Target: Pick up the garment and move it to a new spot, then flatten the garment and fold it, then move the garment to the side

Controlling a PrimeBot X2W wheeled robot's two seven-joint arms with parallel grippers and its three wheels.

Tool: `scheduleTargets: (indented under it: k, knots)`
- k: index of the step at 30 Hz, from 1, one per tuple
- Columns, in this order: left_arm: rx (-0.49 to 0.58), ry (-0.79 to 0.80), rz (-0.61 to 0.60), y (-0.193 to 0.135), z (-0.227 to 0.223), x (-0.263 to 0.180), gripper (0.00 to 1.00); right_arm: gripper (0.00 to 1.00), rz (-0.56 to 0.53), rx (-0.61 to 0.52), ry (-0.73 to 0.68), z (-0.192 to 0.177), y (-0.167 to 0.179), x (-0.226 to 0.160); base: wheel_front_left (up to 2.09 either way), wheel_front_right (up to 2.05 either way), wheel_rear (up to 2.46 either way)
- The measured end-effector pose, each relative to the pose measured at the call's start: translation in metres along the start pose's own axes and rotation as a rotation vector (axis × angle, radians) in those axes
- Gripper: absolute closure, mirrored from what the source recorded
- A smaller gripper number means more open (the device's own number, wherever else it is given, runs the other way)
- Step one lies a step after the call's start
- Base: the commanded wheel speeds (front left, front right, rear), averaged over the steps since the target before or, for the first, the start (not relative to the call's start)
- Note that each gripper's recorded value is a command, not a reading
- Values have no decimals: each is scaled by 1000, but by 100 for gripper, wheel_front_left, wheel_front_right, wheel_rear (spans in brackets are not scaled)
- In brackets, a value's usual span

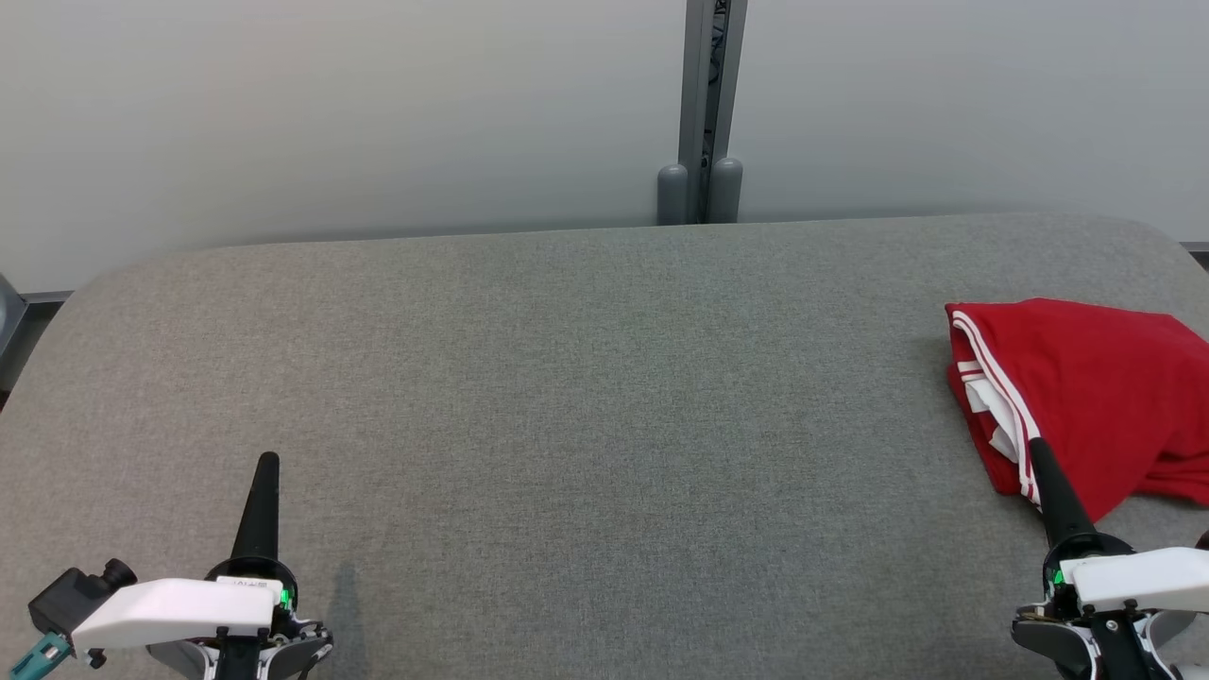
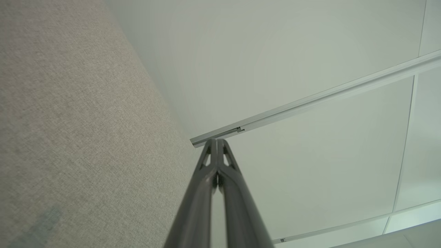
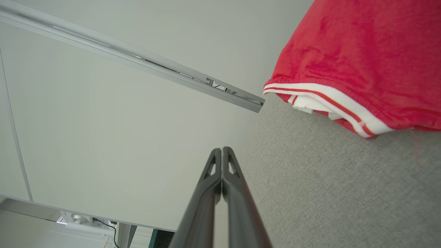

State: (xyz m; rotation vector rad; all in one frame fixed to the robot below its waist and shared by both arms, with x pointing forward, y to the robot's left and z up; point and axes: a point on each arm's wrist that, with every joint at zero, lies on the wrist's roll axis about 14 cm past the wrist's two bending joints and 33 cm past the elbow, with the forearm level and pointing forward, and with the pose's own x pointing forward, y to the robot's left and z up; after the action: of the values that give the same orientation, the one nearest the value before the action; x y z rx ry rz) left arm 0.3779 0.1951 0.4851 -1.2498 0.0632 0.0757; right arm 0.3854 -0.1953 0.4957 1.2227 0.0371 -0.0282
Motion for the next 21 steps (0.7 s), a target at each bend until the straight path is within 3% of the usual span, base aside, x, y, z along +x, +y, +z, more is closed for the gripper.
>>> scheduleTargets:
  k: [21]
  knots:
    - [-162, 7, -35, -8, 4, 4, 100, 100, 9, 174, -2, 3, 2, 1, 0, 0, 0]
